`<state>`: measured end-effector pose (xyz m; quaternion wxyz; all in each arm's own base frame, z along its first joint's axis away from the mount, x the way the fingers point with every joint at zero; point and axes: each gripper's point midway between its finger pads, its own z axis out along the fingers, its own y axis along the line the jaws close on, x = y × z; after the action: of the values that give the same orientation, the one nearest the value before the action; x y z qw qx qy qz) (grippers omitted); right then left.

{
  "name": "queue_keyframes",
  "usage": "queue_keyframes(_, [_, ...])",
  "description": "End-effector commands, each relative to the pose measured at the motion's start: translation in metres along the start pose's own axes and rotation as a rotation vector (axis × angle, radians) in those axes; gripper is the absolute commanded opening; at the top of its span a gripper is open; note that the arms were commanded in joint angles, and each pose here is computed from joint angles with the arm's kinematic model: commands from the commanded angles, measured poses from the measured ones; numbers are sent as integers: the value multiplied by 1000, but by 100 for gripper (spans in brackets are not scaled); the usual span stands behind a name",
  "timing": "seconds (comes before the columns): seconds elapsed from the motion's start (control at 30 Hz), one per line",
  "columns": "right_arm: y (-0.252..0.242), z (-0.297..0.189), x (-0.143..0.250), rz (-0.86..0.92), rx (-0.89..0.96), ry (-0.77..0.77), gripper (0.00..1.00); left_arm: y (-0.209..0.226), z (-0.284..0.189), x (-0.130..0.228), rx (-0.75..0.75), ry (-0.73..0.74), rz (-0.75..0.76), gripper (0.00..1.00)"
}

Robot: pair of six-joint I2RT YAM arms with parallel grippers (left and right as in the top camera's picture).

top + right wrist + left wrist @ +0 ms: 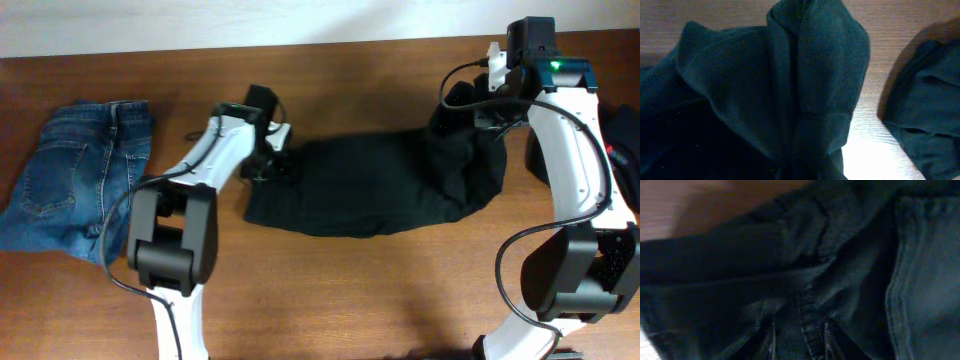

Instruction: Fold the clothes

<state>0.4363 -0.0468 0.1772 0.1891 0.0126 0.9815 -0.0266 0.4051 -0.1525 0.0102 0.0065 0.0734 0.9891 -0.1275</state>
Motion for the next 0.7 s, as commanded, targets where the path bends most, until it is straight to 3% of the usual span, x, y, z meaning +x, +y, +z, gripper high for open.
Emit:
queue_keyframes(0.0, [-21,-5,-1,82,18,-19,14,94,26,20,-217,88,-136,31])
queue_keyframes(0.17, [-48,-5,3,161,-5,-24,15,136,15,20,-204,64,-244,31])
queue_keyframes(0.27, [-52,-6,3,148,-56,-33,23,148,12,21,-168,57,-287,31])
queue_keyframes(0.37, [-48,-7,2,138,-104,-42,43,151,11,21,-154,54,-301,31])
queue_keyframes(0.67, [-42,-6,1,126,-112,-41,43,138,14,20,-155,60,-268,31])
